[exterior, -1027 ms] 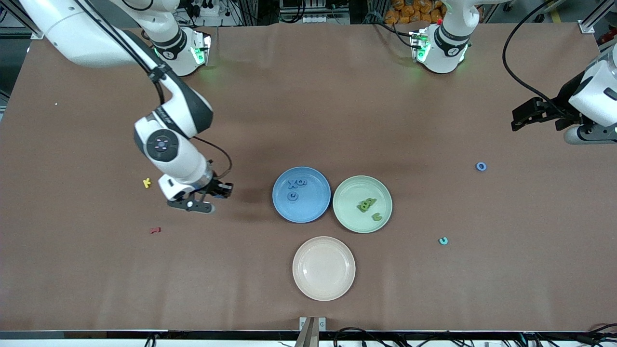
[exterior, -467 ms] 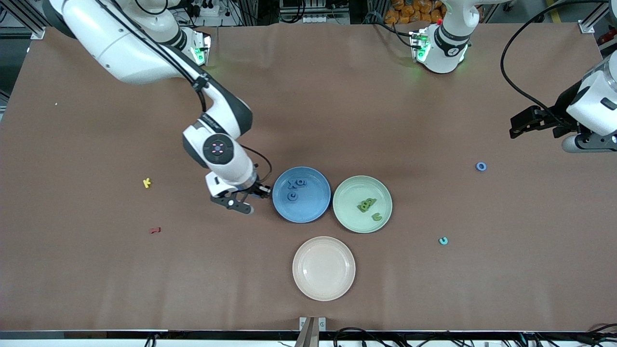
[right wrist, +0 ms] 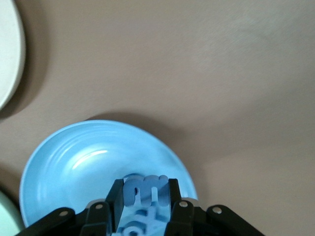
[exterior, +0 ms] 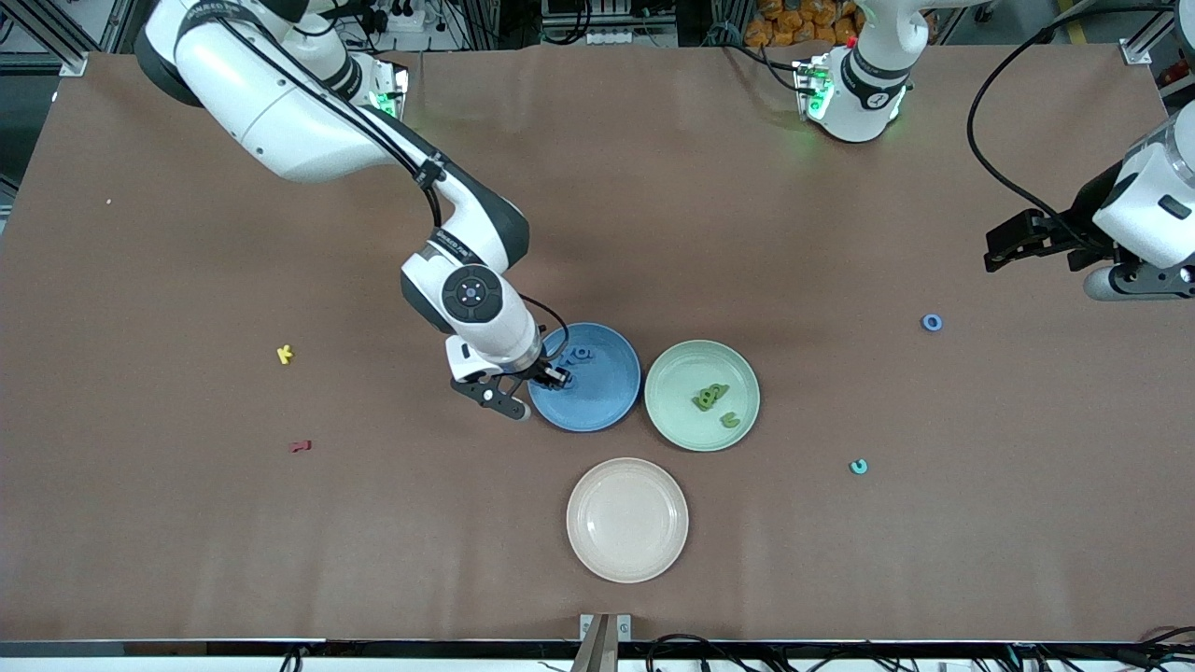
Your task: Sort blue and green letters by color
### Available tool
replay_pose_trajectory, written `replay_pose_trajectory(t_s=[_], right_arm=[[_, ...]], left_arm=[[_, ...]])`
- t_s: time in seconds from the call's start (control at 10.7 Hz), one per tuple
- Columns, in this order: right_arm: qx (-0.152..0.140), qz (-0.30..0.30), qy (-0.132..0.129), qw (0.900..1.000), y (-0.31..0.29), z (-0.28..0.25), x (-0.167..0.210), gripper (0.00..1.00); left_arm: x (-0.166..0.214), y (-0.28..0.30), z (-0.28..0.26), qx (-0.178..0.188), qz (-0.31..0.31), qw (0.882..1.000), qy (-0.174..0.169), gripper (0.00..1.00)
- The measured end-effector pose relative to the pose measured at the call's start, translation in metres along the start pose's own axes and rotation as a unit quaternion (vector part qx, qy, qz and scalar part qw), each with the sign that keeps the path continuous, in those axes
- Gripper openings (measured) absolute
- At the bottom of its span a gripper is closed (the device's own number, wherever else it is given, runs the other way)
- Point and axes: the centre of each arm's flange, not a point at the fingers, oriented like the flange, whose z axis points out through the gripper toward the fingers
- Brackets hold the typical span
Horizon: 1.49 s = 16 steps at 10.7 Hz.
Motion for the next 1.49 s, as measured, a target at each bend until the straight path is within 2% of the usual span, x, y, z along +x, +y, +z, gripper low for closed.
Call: replay_pose_trajectory(t_s=[0.28,0.37,0.47,0.75,0.84,1.12,1.49], right_arm=[[0.013,0.022,-0.002,1.000,-0.021,0.002,-0.009,0.41],[0.014,0.028,-0.001,1.000,-0.021,0.002,-0.004,0.44],[0.014,0.032,0.003,0.999,-0.019,0.001,0.003,0.55],[0.013,0.042,0.011,0.999,-0.013,0.000,0.018,0.93],[0.012,0.044,0.012,0.999,-0.009,-0.001,0.025,1.00],[0.010,0.023,0.020,0.999,0.026,-0.007,0.082,1.00],[-0.024,-0.064,0.011,0.998,0.130,-0.015,0.193,1.00]], left_arm=[[0.000,0.000,0.000,0.000,0.000,1.000,0.000,1.00],[0.000,0.000,0.000,0.000,0.000,1.000,0.000,1.00],[0.000,0.000,0.001,0.000,0.000,1.000,0.000,1.00],[0.002,0.000,0.003,0.000,0.000,1.000,0.000,1.00],[0.002,0.000,0.003,0.000,0.000,1.000,0.000,1.00],[0.002,0.000,0.003,0.000,0.000,1.000,-0.001,1.00],[0.003,0.001,0.004,0.000,0.001,1.000,-0.001,1.00]])
